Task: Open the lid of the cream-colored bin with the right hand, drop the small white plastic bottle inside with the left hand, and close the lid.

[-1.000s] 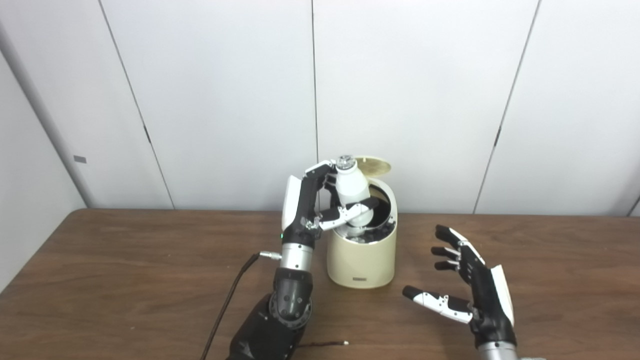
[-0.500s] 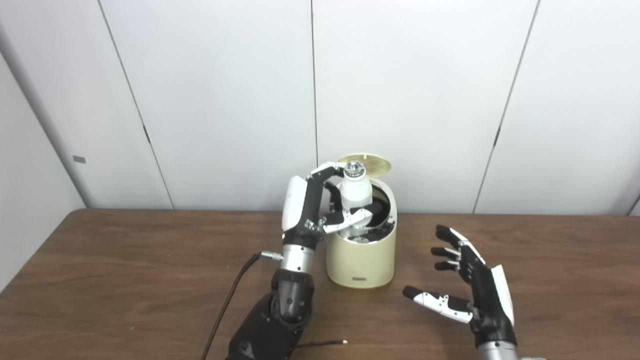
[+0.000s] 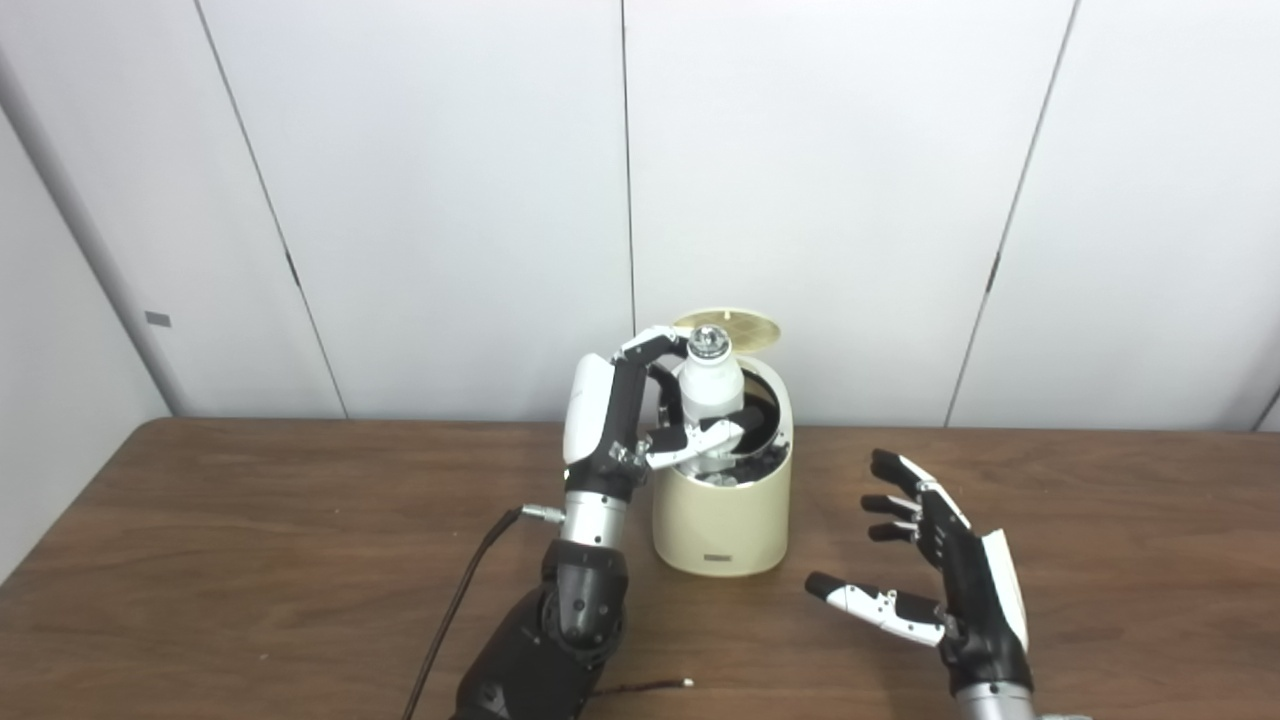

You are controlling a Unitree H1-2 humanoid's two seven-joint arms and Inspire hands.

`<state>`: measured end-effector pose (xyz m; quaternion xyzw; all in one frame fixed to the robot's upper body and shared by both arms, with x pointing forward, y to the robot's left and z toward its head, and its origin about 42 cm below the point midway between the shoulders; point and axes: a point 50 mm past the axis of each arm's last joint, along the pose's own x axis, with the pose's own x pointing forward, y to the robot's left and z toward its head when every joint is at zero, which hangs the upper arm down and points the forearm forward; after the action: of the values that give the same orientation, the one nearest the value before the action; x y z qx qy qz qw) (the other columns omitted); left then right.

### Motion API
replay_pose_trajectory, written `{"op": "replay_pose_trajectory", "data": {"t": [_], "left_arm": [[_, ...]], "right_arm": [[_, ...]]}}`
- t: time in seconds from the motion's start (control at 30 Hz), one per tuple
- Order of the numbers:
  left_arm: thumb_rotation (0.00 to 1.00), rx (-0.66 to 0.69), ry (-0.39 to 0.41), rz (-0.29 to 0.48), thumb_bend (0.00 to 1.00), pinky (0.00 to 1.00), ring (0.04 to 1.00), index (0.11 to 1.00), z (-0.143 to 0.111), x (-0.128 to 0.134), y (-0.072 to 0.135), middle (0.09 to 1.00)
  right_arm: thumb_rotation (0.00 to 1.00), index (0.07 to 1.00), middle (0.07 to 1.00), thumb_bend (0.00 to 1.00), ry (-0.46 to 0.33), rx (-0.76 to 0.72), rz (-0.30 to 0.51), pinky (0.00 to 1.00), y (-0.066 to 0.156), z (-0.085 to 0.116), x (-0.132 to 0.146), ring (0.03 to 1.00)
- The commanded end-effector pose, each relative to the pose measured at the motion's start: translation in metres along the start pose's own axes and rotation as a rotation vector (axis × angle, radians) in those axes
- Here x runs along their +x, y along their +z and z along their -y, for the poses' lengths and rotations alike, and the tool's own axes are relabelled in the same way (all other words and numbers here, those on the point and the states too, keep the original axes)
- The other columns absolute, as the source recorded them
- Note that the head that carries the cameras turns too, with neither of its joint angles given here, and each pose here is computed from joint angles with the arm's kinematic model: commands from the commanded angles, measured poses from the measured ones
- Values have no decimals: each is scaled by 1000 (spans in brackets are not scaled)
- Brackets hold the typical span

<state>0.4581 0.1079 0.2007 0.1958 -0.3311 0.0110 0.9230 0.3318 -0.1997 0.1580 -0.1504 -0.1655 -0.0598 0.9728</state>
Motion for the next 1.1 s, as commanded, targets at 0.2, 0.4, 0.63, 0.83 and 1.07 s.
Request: {"op": "replay_pose_trajectory", "data": {"t": [0.2,0.4,0.63,0.83,1.07], "left_arm": [[0,27,-15,-59,794,736,808,755,-9,2,-8,819],[0,28,-12,-51,791,731,802,760,-9,2,-8,814],[0,28,-8,-53,786,729,794,747,-11,1,-9,793],[0,17,9,-37,768,687,752,734,-12,-1,-7,765],[0,-115,63,-28,532,400,472,540,-21,-5,5,479]], "right_arm": [[164,812,830,771,-17,26,99,603,19,0,13,719],[164,812,833,769,-16,28,99,604,20,0,13,725],[157,808,825,772,-15,24,101,609,21,0,13,719],[162,810,829,772,-13,26,100,612,21,0,12,724],[155,812,829,766,-12,19,98,605,20,1,12,719]]}}
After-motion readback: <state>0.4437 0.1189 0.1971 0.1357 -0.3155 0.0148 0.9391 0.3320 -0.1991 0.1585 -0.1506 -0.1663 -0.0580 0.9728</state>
